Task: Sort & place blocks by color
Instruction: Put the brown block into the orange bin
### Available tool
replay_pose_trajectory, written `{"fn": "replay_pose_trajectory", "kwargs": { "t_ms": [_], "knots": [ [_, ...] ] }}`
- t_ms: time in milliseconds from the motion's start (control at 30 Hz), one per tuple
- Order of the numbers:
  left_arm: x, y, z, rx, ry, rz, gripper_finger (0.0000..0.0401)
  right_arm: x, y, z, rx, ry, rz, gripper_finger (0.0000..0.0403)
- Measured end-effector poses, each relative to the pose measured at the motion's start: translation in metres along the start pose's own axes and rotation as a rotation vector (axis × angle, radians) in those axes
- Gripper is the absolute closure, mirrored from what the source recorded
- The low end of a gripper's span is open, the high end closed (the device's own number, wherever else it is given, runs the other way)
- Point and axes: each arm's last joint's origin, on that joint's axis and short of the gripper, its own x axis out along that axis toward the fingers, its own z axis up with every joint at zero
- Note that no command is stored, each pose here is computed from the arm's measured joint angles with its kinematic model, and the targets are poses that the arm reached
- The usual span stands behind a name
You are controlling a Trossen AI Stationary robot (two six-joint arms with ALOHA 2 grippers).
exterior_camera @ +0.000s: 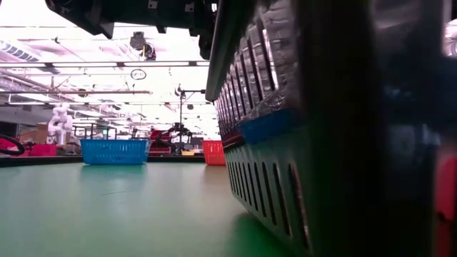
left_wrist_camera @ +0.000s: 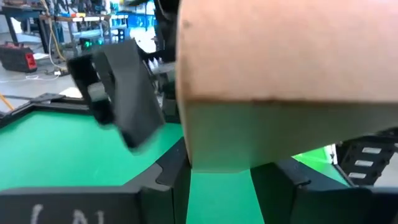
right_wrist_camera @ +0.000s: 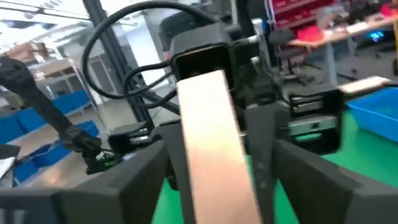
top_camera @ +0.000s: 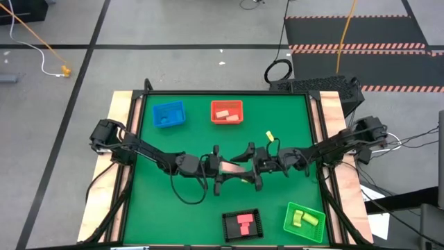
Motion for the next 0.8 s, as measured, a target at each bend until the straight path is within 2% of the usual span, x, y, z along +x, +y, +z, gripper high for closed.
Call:
{"fn": "replay_pose_trajectory", "kwargs": {
  "t_ms": [167,400,600,800],
  "knots": [
    [0.001,0.003,-0.003,-0.009,0.034,0.022,0.0269,-0.017,0.0,0.014,-0.021,0.081,-0.119,0.0074],
    [0.004,0.026,-0.012,-0.015,0.131,0.097,0.0269,-0.046,-0.002,0.025,0.056,0.204,-0.238,0.0079],
    [0.008,0.069,-0.014,-0.016,0.186,0.225,0.0269,-0.057,-0.006,0.01,0.221,0.367,-0.351,0.0083],
    [0.007,0.121,-0.013,-0.035,0.198,0.366,0.0269,-0.056,-0.007,-0.003,0.229,0.435,-0.385,0.0083]
  ]
}}
